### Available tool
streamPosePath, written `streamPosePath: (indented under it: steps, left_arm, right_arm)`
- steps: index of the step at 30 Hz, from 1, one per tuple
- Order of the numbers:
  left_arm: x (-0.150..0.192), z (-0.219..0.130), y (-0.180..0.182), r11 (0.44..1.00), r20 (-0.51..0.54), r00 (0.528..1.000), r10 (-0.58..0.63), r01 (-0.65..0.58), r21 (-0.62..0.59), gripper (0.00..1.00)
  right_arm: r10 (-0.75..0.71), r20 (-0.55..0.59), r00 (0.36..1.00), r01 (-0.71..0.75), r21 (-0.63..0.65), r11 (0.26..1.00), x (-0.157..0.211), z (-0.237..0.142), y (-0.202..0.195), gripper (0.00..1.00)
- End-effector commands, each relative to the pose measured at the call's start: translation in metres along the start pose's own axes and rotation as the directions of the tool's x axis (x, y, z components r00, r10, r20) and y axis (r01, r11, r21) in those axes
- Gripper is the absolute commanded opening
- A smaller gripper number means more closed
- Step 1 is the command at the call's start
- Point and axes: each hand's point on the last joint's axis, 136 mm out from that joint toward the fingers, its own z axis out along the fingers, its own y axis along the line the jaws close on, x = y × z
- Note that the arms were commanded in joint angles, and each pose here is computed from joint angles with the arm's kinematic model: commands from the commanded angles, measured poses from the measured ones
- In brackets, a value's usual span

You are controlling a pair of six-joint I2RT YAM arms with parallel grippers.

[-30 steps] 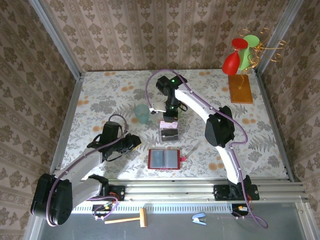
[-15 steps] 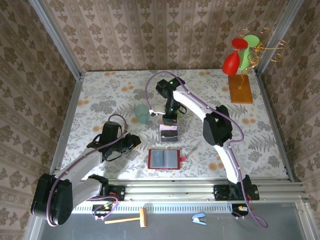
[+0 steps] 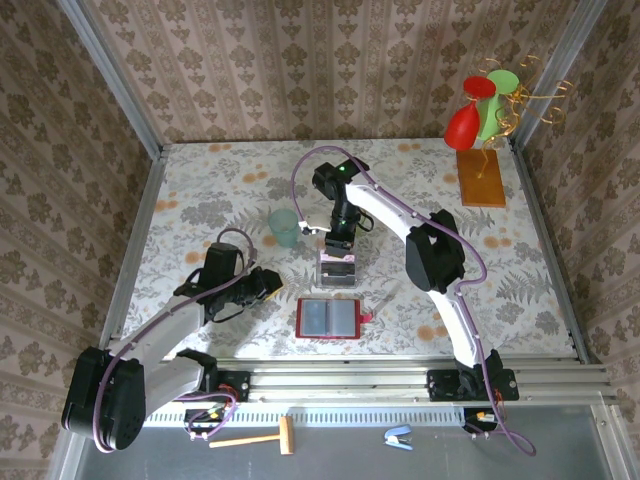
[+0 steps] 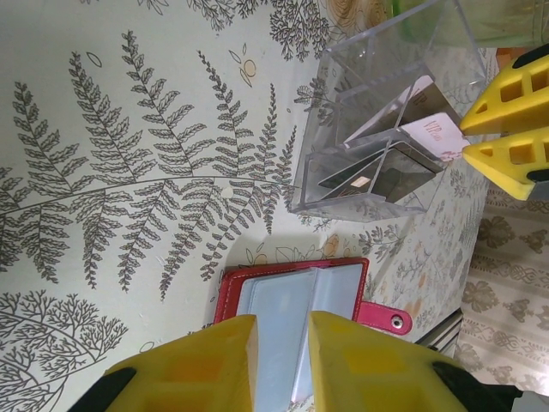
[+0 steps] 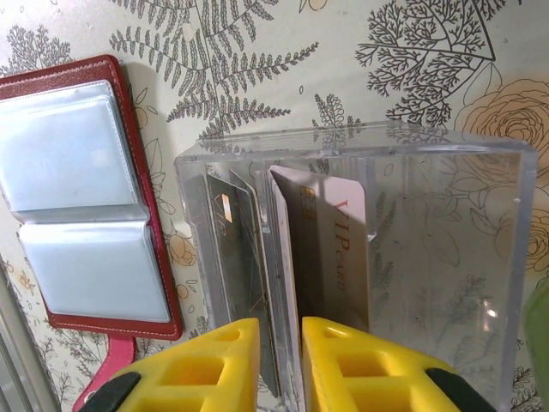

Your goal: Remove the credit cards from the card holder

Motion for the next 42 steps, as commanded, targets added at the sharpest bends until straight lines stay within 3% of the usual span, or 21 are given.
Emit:
streamPosePath:
  steps: [1, 10, 21, 33, 42]
  left_arm:
    - [0.002, 0.0, 0.001, 1.0, -0.007, 1.0, 0.005, -0.005, 0.01, 0.23]
    - [0.001, 0.003, 0.0, 1.0, -0.016, 1.0, 0.007, -0.007, 0.016, 0.23]
    - [0.009, 0.017, -0.001, 1.0, -0.053, 0.998, 0.014, -0.013, 0.013, 0.23]
    - [0.039, 0.032, 0.008, 1.0, -0.113, 0.993, 0.023, -0.026, -0.018, 0.23]
    - [0.06, 0.038, 0.017, 0.999, -0.139, 0.99, 0.024, -0.03, -0.038, 0.23]
  right_arm:
    - [0.008, 0.026, 1.0, -0.01, 0.05, 0.999, 0.0, -0.026, 0.006, 0.21]
    - [0.049, 0.08, 0.996, -0.061, 0.157, 0.986, 0.001, -0.05, 0.008, 0.21]
    - [0.17, 0.272, 0.947, -0.225, 0.187, 0.956, -0.006, -0.051, 0.03, 0.21]
    - [0.377, 0.421, 0.825, -0.467, 0.135, 0.874, -0.009, -0.038, 0.063, 0.21]
    - [0.517, 0.526, 0.676, -0.61, 0.005, 0.792, -0.008, -0.024, 0.086, 0.2]
